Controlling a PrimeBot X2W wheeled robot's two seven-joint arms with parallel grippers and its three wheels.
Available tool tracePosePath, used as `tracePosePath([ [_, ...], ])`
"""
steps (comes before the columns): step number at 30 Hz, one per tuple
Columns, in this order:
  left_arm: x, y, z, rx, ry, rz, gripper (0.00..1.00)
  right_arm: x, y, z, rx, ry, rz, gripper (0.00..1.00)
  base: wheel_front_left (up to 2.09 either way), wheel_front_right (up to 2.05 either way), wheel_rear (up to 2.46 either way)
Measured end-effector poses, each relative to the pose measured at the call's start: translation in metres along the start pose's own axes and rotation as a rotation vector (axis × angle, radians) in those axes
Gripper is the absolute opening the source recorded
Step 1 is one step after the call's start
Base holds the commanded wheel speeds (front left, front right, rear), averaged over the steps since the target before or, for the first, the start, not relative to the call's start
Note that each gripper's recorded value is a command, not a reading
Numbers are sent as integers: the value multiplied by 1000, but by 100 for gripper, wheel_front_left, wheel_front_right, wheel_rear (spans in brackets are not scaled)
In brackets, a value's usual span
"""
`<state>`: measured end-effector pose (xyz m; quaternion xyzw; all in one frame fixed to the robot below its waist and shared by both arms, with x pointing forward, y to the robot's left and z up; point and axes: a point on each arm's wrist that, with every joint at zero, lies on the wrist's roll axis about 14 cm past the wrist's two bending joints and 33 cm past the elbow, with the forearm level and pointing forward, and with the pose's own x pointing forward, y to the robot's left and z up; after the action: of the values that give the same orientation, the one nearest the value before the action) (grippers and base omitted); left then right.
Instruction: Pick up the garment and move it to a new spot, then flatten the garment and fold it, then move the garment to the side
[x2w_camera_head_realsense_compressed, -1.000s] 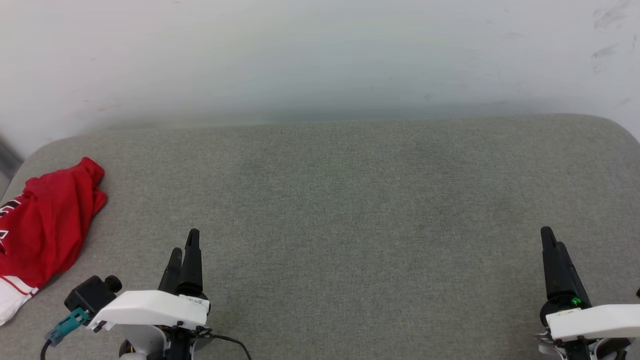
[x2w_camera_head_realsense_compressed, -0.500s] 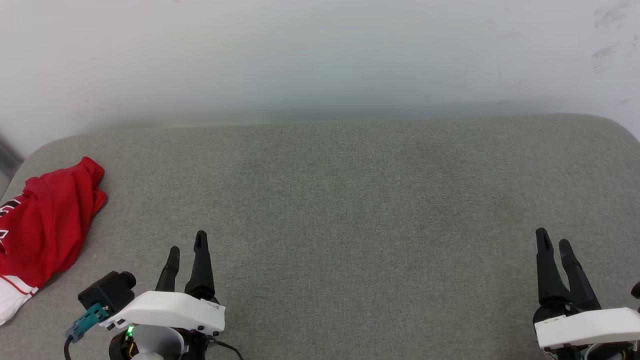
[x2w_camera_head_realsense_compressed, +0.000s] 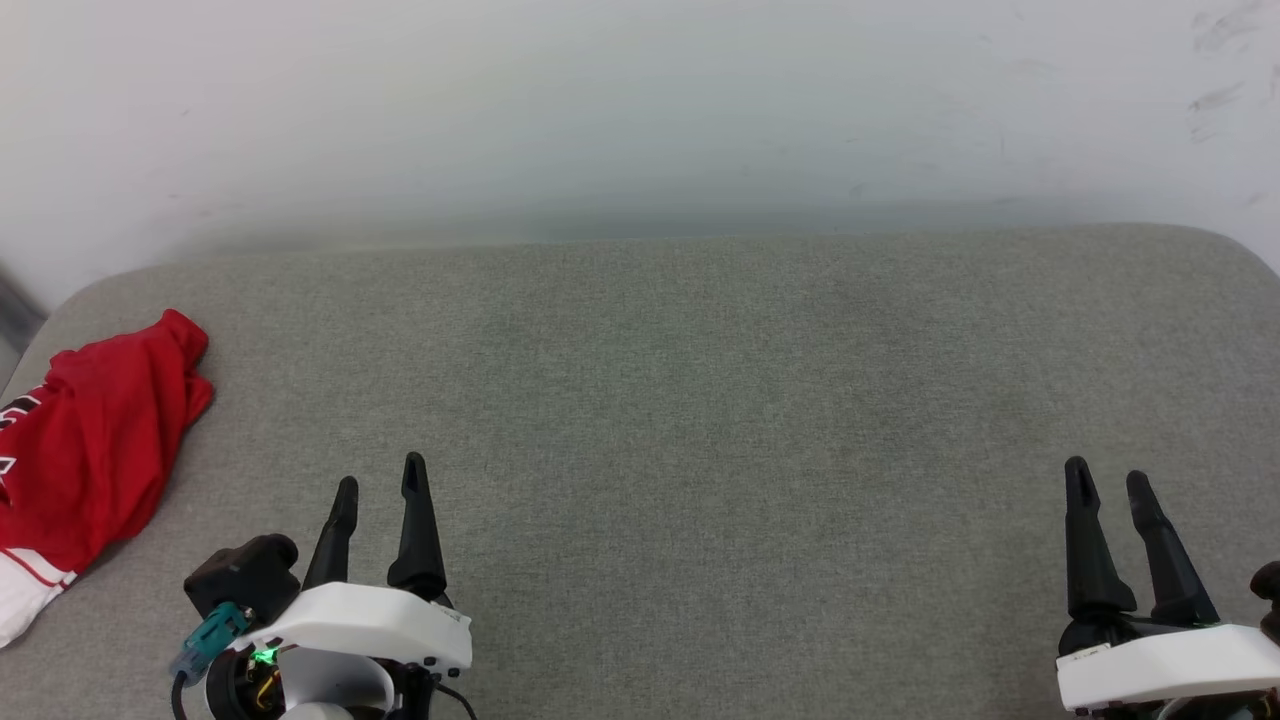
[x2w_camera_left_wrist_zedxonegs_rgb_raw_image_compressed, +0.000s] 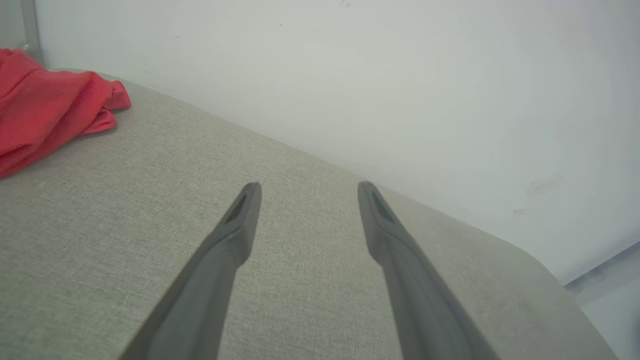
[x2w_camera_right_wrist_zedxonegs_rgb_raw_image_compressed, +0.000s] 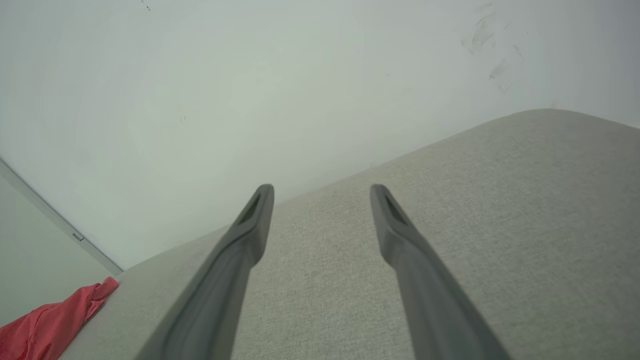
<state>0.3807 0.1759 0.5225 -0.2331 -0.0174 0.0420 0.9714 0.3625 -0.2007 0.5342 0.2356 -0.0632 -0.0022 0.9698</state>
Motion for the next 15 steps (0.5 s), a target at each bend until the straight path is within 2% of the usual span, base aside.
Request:
tracePosePath([
  [15,-3,-11,5,151,-52,-37,100,-2,8,5,-157,-26,37,100,0,0,0],
])
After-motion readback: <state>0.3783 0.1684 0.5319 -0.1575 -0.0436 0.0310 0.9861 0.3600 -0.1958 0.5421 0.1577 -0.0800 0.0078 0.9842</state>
